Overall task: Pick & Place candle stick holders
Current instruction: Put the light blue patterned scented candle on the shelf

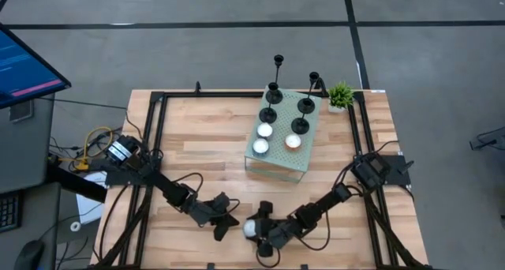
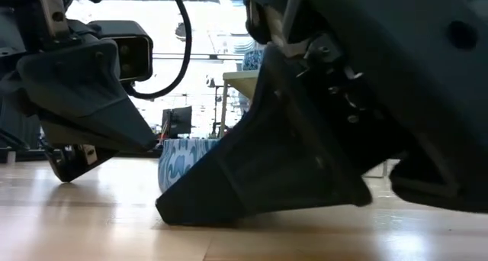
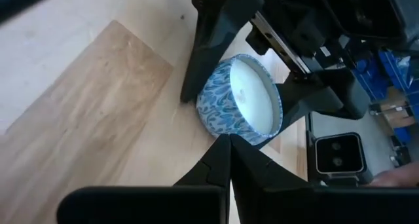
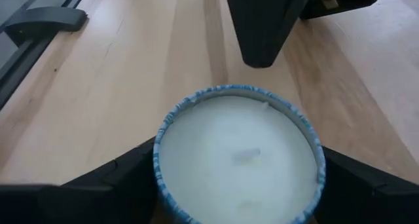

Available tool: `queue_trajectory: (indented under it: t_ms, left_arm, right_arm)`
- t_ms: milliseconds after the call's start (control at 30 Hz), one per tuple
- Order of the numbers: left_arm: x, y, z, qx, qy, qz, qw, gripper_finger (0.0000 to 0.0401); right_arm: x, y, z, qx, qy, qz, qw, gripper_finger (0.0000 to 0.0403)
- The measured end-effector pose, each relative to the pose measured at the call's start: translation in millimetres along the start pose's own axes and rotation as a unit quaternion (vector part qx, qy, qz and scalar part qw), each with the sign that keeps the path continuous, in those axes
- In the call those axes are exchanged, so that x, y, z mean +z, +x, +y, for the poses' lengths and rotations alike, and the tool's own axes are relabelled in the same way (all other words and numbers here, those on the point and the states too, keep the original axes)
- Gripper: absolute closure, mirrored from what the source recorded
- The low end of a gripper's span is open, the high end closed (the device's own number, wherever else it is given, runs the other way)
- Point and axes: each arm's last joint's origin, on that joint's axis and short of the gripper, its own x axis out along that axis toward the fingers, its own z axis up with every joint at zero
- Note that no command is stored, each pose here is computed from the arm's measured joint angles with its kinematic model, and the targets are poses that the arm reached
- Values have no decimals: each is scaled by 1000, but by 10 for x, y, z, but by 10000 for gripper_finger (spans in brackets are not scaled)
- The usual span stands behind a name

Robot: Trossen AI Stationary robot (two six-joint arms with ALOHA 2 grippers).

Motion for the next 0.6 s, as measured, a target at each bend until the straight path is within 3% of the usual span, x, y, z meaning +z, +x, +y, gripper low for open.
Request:
queue_trajectory:
  t_ms: [167,400,600]
  left_arm:
    - [-4,4,4,1,11,1,1000,398]
    - [23,-37,-25,-5,10,7,1000,398]
    - [141,-149,-157,-35,16,-7,999,398]
  right_arm:
    - [8,17,-31,2,1,5,1000,118]
    - [62,-27,-33,2,24,5,1000,114]
    - [282,-231,26,11,38,-3,999,113]
